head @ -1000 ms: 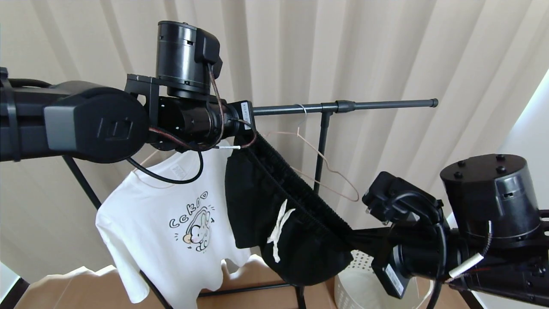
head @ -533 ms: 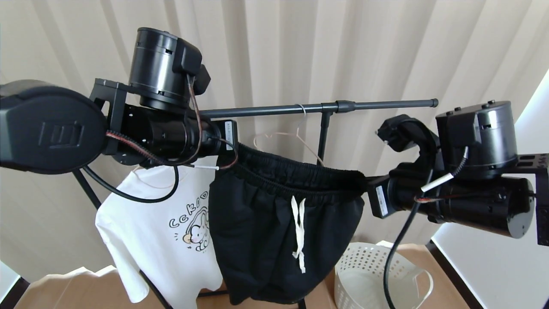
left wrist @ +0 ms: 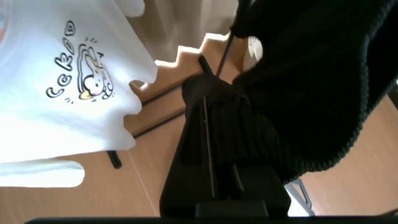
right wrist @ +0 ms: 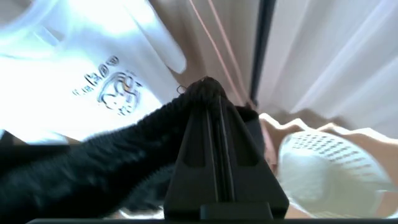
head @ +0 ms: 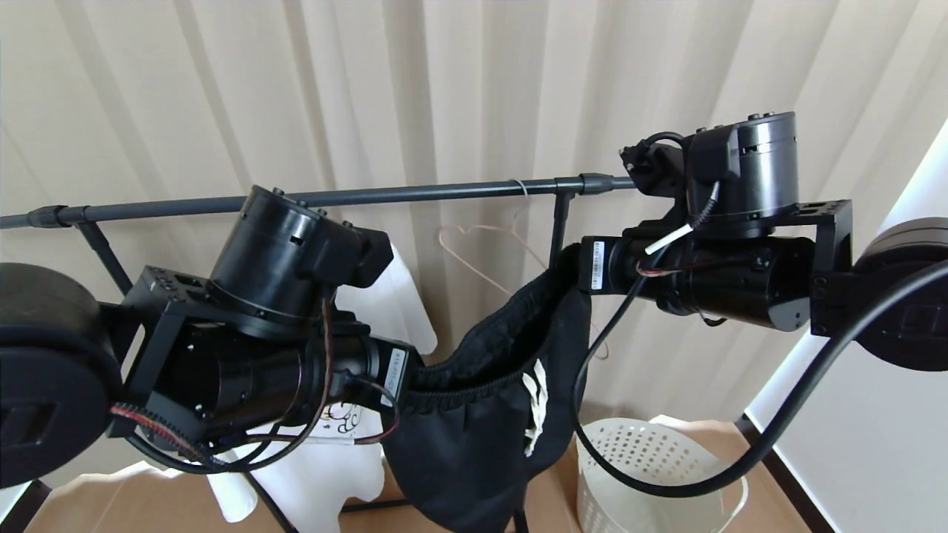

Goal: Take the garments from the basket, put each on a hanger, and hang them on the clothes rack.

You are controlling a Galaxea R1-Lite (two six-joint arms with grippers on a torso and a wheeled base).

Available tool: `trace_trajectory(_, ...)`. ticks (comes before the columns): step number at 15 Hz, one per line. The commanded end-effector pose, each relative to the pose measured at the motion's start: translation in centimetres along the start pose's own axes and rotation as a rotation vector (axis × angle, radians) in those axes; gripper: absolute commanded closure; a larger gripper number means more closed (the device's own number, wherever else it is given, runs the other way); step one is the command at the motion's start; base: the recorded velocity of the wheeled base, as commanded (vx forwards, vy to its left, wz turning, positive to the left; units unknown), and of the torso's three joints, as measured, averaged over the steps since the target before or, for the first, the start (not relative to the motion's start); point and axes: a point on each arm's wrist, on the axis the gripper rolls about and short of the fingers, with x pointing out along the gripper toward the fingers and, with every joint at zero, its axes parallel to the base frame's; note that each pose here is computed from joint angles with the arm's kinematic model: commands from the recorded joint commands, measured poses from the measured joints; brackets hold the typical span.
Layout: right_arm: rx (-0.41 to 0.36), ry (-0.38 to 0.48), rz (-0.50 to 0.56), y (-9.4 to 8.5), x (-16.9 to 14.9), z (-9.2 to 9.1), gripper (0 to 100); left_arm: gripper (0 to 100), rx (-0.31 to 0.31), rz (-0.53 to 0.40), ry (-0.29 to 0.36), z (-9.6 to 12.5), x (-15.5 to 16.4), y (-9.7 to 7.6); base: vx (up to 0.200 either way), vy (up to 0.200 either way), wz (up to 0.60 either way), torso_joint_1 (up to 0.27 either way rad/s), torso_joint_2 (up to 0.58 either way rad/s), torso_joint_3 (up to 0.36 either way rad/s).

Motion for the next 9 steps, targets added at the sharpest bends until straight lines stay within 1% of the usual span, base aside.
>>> trace_trajectory(1, 0.046, -0.006, 0.013, 0.9, 1.4, 0.1, 100, 100, 0.041, -0.032, 0.038, -1.4, -0.1, -1.1, 0.0, 0.0, 0.0, 0.0, 0.0, 0.0)
trace_trajectory(2, 0.07, -0.013, 0.029, 1.4, 1.5, 0.3, 100, 100, 0.058, -0.046, 0.053, -2.0, 0.0, -1.7, 0.0, 0.0, 0.0, 0.0, 0.0, 0.0)
trace_trajectory(4, 0.156, -0.032, 0.048, 2.2, 1.9, 0.9, 100, 100, 0.109, -0.088, 0.096, -3.5, 0.1, -3.4, 0.0, 0.0, 0.0, 0.0, 0.0, 0.0)
trace_trajectory(6, 0.263, -0.05, 0.085, 3.8, 2.3, 1.4, 100, 100, 0.116, -0.119, 0.136, -4.6, 0.7, -5.1, 0.0, 0.0, 0.0, 0.0, 0.0, 0.0)
trace_trajectory(9, 0.354, -0.09, 0.056, 4.5, 3.7, 1.9, 100, 100, 0.123, -0.155, 0.169, -5.6, 1.0, -7.3, 0.0, 0.0, 0.0, 0.0, 0.0, 0.0)
